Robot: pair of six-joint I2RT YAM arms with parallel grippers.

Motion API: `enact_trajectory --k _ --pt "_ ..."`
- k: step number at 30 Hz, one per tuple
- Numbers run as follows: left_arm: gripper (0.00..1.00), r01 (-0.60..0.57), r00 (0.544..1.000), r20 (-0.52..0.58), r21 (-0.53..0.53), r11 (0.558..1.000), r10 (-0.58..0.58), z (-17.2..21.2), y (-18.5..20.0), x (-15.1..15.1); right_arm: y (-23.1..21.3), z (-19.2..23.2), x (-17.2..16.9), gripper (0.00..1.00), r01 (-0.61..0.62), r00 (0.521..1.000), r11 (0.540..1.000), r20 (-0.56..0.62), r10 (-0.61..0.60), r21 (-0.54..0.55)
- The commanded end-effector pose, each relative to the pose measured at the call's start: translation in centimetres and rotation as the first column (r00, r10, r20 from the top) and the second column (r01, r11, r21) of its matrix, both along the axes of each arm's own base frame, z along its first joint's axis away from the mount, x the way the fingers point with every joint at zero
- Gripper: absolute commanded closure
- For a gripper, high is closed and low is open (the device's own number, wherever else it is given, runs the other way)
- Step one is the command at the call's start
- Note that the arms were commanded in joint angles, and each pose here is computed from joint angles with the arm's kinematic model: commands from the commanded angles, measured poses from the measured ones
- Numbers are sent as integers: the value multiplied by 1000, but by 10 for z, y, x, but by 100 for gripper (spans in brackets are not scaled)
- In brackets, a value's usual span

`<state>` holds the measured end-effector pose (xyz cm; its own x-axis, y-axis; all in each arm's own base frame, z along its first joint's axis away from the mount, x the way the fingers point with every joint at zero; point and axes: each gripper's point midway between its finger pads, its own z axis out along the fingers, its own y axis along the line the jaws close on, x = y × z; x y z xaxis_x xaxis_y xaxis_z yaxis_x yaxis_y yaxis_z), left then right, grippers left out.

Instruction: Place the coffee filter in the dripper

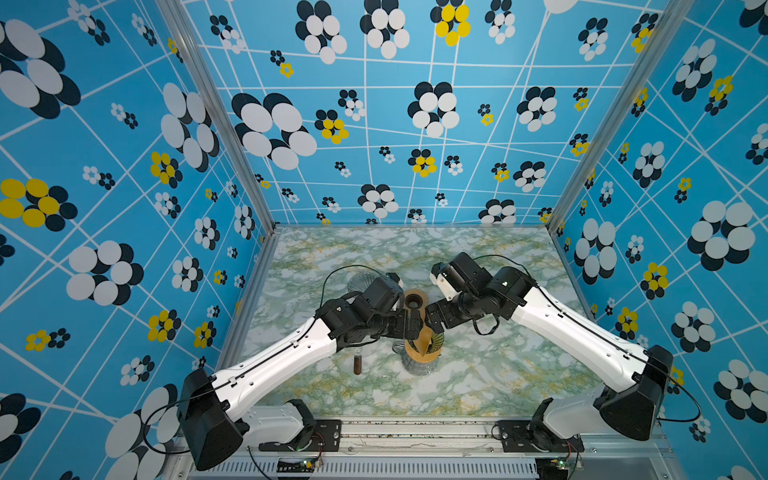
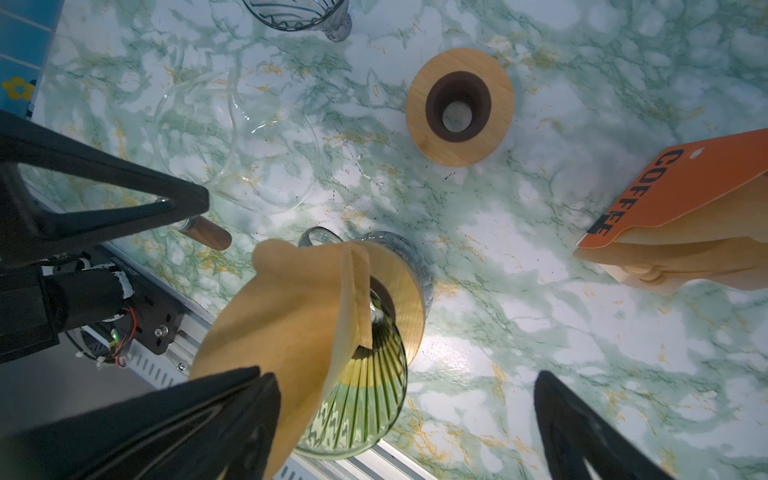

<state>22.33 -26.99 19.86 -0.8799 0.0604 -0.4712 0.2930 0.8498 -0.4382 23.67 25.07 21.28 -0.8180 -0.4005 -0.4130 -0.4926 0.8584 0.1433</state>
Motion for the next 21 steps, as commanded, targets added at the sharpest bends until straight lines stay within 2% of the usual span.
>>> enact_trajectory --k 1,8,15,21 --pt "1 -10 1000 6 24 1000 10 3 0 3 1 -3 4 4 6 1000 1000 11 -6 -29" --pt "1 -18 1000 7 87 996 17 -4 2 6 -6 -9 4 11 15 1000 997 4 -14 -73" --pt "1 -11 1000 -6 119 993 12 -11 -1 7 -16 -15 0 11 19 1000 993 -12 -20 -120" --pt "1 -10 1000 -7 148 989 12 -18 -1 8 -12 -24 -4 11 -2 999 993 -43 -3 -119"
